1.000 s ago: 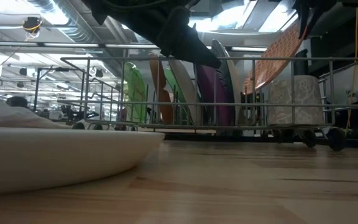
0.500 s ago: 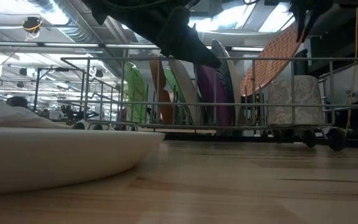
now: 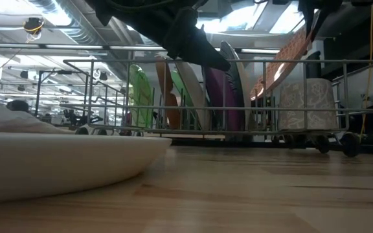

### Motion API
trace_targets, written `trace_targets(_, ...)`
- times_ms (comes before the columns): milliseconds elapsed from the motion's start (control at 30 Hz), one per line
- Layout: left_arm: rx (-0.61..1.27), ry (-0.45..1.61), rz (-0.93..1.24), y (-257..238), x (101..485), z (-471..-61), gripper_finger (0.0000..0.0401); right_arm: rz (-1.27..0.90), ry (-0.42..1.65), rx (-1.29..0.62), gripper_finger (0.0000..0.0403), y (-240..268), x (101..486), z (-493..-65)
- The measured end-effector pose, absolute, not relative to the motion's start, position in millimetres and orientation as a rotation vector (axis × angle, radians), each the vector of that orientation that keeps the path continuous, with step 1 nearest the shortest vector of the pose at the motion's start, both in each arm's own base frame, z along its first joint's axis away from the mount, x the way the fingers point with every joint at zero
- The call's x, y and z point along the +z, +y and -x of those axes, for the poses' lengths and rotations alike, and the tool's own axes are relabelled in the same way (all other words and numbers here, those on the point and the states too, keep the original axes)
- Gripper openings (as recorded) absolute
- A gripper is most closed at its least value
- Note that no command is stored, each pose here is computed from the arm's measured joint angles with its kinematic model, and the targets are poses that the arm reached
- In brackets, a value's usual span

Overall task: Sort dishes
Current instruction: Put the orange plate into the dish rack

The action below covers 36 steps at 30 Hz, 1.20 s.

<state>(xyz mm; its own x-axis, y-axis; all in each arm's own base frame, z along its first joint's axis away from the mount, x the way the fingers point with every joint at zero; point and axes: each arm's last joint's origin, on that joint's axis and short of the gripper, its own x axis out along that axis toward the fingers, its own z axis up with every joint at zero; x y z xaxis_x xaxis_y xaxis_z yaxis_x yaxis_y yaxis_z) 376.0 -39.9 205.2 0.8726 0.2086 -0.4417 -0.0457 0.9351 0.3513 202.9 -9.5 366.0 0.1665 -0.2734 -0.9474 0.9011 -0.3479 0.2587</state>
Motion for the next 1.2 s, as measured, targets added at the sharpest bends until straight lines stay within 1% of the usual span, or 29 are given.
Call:
trace_targets(400,0.137,0.495,-0.34,-40,205,-376,0.0021,-1.347,0.685,-1.456,0.0011,-10,353,-222)
trace_targets(567,0.133,0.496,-0.351,-40,205,-376,0.0015,-1.352,0.681,-1.428,0.0011,-10,350,-230)
trace_targets(733,0.134,0.496,-0.352,-40,205,-376,0.0023,-1.367,0.686,-1.395,0.0011,-7,347,-238)
trace_targets(867,0.137,0.497,-0.35,-38,205,-376,0.0022,-1.389,0.694,-1.35,0.0015,0,344,-245)
trace_targets(1000,0.137,0.498,-0.348,-36,205,-376,0.0017,-1.398,0.705,-1.353,0.0019,6,341,-248)
trace_targets(1200,0.138,0.498,-0.35,-36,205,-376,0.0024,-1.393,0.72,-1.334,0.0019,14,335,-257)
